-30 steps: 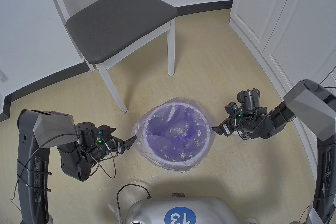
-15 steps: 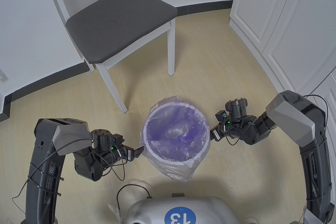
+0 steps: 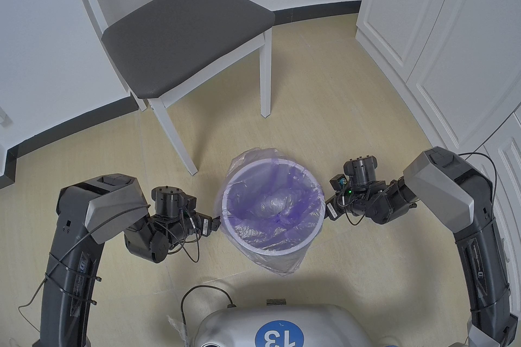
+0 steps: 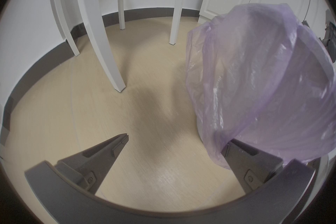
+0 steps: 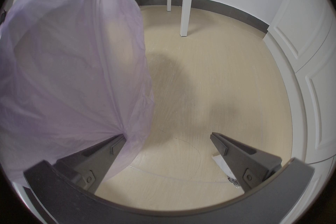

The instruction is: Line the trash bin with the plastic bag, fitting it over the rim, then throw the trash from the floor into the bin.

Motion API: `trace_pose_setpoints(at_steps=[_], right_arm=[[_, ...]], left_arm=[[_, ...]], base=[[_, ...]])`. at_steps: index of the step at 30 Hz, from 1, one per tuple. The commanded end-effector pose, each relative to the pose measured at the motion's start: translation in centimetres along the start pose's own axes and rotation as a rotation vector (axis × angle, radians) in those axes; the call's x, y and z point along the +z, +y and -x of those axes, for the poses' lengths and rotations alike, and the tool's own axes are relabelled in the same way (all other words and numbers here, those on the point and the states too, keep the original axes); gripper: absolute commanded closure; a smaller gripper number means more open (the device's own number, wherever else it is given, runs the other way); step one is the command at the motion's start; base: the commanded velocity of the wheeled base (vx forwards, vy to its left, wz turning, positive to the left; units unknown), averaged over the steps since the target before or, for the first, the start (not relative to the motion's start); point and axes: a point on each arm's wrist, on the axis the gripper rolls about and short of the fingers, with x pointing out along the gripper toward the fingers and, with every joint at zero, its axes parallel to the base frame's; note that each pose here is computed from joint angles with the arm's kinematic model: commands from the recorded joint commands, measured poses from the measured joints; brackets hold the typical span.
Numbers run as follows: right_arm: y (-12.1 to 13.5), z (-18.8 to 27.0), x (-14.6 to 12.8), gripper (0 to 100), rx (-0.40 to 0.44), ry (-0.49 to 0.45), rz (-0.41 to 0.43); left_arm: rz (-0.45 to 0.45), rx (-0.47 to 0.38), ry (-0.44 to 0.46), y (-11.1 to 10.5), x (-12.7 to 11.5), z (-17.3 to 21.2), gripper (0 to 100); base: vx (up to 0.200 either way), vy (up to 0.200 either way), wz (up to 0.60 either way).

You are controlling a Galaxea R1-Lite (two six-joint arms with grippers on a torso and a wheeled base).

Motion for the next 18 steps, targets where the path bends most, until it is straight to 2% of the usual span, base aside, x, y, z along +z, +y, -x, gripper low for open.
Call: trace_pose_setpoints(at_steps=[1,11,18], right_arm=[[-0.7,1.9,0.9,0,-0.011,-0.013,-0.02],[-2.5,7.1,2.3,0,-0.039,-0.028,-0.051],[-3.3,10.1,1.6,0,-0.067,-0.051,-0.081]], left_arm=[[-0.005,0.005,-0.024,-0.1,1.4,1.7,0],[-0.013,-0.012,-0.067,-0.7,3.2,6.7,0],[-0.011,-0.016,-0.08,-1.1,2.6,9.6,0]], base=[[0.0,0.0,0.0],[0.0,0.0,0.0],[0.0,0.0,0.0]])
